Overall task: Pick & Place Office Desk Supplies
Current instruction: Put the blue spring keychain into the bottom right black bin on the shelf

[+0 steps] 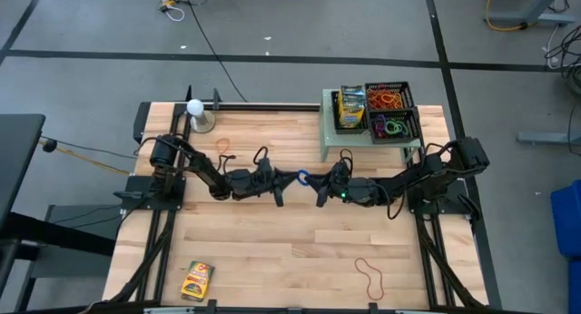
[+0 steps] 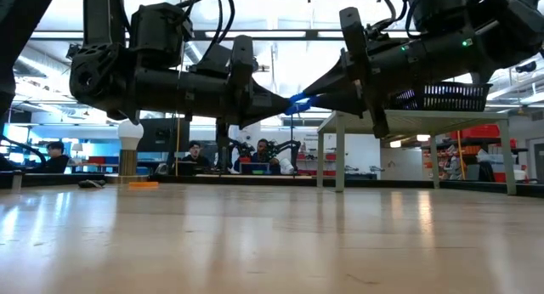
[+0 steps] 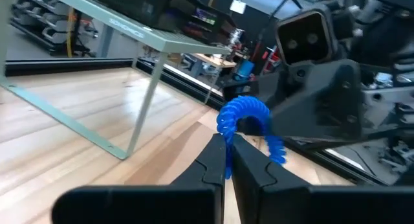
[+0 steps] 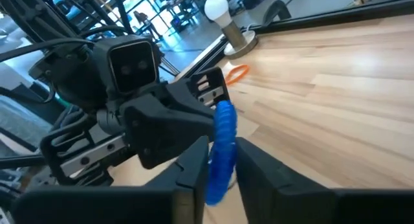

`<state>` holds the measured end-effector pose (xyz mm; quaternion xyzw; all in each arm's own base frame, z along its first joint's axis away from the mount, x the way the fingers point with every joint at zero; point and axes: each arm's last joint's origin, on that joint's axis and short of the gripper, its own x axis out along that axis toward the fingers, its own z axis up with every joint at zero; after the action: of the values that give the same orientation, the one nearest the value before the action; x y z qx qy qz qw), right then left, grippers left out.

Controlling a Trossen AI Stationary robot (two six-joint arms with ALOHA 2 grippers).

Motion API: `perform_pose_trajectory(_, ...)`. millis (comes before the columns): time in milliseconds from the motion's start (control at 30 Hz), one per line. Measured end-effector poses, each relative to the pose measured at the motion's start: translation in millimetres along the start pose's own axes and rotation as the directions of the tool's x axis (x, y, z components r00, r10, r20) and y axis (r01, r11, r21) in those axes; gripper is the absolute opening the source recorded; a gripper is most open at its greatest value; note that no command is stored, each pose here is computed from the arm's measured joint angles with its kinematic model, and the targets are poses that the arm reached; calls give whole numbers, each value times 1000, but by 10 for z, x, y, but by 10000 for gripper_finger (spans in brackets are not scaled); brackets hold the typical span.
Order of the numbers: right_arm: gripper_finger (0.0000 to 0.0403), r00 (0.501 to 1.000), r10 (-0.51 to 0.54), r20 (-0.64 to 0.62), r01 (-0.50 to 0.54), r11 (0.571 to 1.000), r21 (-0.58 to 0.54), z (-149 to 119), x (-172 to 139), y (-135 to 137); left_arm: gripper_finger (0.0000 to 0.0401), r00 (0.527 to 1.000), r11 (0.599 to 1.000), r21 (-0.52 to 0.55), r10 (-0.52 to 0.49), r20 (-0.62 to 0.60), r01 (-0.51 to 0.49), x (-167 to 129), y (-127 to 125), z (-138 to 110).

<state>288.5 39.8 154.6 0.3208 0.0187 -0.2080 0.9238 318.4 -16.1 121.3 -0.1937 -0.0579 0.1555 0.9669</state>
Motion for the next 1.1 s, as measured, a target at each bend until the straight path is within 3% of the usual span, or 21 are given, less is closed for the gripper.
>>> perform_pose_trajectory(200,21,1000,6,-3,-6,999,-36,-7,-11,14,42,999,999,20,-34,-12,35,-8,-28,-9)
perform_pose_trajectory(367,30,999,2,-51,-7,995,-101,101,-138,83,98,991,991,26,-131,-22,132,-99,-67,94)
perform_pose_trajectory(600,29,998,-44,-55,30,973,-229,563,-577,281,142,990,984,105,-143,7,142,-384,-16,316)
perform_pose_trajectory(700,29,986,-140,-91,102,937,-335,873,-776,428,140,990,982,125,-141,5,139,-467,14,337)
perform_pose_trajectory(900,29,919,-378,-114,264,803,-535,1532,-1134,711,130,993,985,127,-117,9,115,-471,27,333)
perform_pose_trajectory(1100,29,825,-561,-72,412,683,-603,2095,-1466,698,129,993,984,129,-122,2,121,-471,28,325)
